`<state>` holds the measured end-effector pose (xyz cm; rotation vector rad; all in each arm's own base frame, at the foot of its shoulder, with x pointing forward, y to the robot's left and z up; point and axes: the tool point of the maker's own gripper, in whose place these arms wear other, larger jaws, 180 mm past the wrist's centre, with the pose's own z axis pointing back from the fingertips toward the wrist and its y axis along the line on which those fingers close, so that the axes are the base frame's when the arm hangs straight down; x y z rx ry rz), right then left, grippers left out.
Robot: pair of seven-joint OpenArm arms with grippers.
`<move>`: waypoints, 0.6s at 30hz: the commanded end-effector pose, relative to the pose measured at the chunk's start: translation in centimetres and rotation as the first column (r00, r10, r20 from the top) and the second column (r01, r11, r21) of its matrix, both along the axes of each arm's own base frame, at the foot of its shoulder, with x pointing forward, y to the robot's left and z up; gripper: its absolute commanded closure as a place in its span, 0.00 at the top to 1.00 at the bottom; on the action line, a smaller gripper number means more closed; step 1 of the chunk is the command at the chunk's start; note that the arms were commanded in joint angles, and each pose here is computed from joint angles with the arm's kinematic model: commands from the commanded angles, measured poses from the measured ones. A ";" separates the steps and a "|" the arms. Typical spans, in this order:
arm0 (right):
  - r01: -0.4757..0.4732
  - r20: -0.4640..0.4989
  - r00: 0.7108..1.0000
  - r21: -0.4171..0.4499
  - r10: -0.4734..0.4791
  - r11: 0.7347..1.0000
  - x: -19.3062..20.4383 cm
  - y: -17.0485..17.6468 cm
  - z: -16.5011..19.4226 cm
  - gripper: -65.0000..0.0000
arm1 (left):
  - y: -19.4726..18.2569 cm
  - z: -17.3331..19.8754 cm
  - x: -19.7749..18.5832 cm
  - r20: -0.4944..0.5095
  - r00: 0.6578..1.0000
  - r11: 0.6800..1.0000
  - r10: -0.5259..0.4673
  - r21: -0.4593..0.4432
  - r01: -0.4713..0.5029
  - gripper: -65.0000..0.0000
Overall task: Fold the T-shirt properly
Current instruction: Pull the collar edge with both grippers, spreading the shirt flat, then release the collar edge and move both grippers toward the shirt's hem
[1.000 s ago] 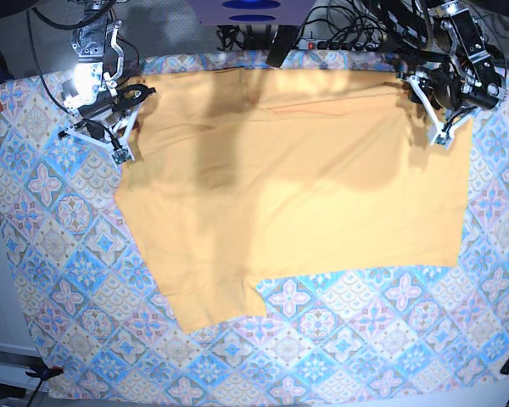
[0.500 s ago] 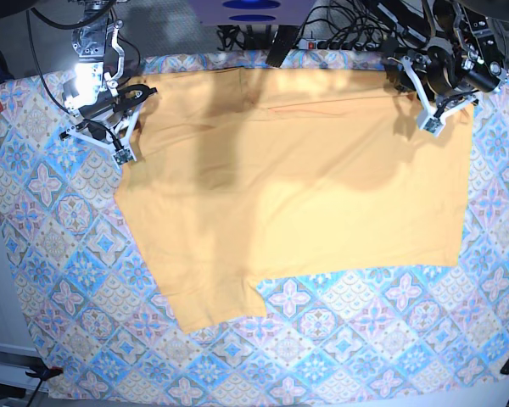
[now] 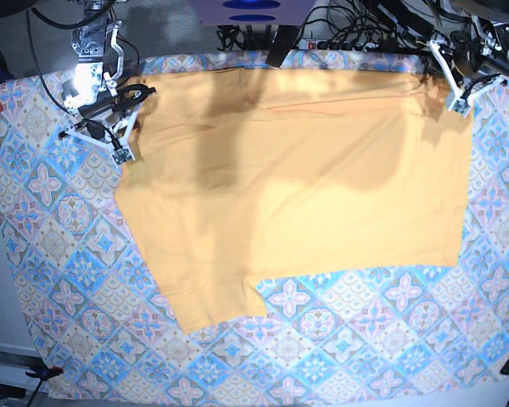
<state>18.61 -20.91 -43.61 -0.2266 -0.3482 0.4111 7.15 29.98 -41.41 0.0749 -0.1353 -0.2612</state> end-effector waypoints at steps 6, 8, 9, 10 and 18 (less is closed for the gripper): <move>0.001 0.029 1.000 -0.011 0.000 1.000 0.6 -0.5 0.7 0.06 | 2.3 -0.8 0.4 -0.017 1.000 0.998 0.018 0.059 -0.017 0.43; 0.000 0.029 1.000 -0.013 0.000 1.000 0.6 -0.5 0.7 0.06 | 2.5 -1.4 0.7 -0.020 0.999 0.998 0.037 0.048 -0.036 0.43; 0.000 0.029 1.000 -0.013 0.000 1.000 0.6 -0.5 0.7 0.06 | 2.6 -1.7 1.1 -0.014 0.999 0.998 0.048 0.039 -0.048 0.43; 0.000 0.029 1.000 -0.013 0.000 1.000 0.6 -0.5 0.7 0.06 | 2.5 -2.0 1.8 0.001 0.998 0.998 0.060 0.026 -0.060 0.43; 0.000 0.029 1.000 -0.016 0.000 1.000 0.6 -0.7 0.8 0.06 | 4.1 -3.1 3.9 0.053 0.980 0.981 0.193 -0.028 -0.191 0.43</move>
